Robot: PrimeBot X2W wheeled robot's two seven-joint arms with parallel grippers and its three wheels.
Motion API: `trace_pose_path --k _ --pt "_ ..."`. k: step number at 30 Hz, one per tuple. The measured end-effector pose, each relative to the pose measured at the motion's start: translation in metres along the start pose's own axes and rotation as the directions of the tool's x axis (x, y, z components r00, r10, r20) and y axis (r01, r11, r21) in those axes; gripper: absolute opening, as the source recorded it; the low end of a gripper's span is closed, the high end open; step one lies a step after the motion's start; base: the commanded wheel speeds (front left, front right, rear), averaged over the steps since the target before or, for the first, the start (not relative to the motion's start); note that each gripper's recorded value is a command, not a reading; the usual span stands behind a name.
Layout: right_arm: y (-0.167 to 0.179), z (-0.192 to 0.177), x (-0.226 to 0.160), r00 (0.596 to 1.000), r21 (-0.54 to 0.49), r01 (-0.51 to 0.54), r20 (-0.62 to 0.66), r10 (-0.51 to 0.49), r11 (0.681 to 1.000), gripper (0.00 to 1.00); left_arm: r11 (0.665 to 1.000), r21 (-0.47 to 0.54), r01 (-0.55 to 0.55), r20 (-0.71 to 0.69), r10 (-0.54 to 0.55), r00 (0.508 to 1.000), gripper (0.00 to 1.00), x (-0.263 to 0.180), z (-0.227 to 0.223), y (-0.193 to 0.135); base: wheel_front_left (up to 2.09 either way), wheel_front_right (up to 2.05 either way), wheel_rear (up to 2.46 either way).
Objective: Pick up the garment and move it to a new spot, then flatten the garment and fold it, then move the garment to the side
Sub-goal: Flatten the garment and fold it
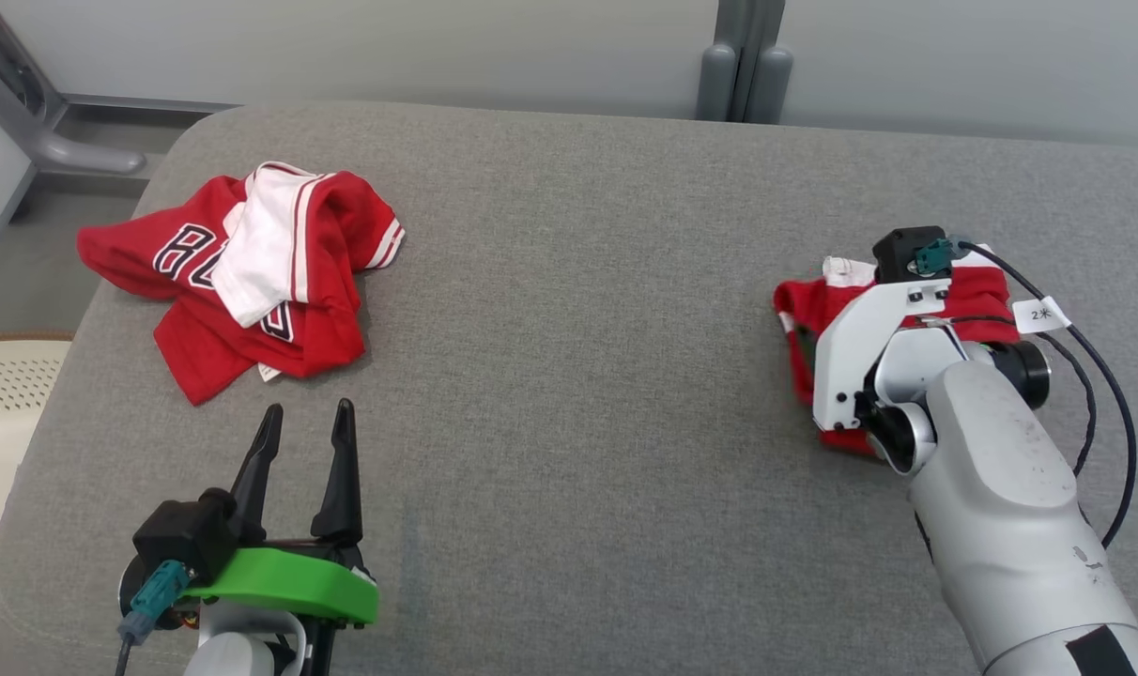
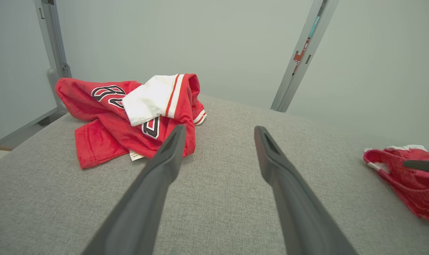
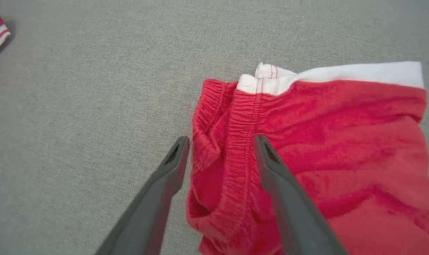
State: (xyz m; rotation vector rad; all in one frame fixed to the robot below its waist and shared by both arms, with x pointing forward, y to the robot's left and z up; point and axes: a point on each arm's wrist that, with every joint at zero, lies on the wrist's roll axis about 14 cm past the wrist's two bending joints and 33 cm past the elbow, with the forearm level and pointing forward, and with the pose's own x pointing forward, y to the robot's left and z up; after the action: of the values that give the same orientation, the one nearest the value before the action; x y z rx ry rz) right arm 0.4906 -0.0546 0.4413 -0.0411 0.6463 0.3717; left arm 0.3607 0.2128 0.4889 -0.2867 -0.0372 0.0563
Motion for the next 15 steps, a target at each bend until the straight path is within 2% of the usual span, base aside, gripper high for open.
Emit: trace_pose_path --k 3,5,8,11,15 --pt "0.017 0.011 -0.003 0.997 0.044 -0.067 0.04 0.066 0.997 1.0 1.0 -0.002 -0.008 0.009 0.008 1.0 1.0 -0.002 0.003 0.002 0.0 0.0 0.0" --pt "0.025 0.02 -0.007 0.993 0.037 -0.091 0.072 0.089 0.995 1.0 1.0 -0.002 -0.011 0.011 0.011 1.0 1.0 -0.003 0.003 0.003 0.0 0.0 0.0" --pt "0.021 0.051 -0.021 0.976 0.035 -0.092 0.203 0.083 0.995 1.0 1.0 -0.005 -0.009 0.019 0.009 1.0 1.0 -0.002 0.005 0.002 0.0 0.0 0.0" --pt "-0.013 0.07 -0.039 0.948 0.024 -0.007 0.319 -0.001 1.0 1.0 1.0 -0.01 0.002 0.02 -0.002 1.0 1.0 -0.002 0.005 -0.002 0.0 0.0 0.0" --pt "-0.056 0.055 -0.055 0.926 0.003 0.132 0.356 -0.124 0.991 1.0 1.0 -0.012 0.028 0.026 -0.028 0.999 1.0 -0.001 0.006 -0.011 0.0 0.0 0.0"
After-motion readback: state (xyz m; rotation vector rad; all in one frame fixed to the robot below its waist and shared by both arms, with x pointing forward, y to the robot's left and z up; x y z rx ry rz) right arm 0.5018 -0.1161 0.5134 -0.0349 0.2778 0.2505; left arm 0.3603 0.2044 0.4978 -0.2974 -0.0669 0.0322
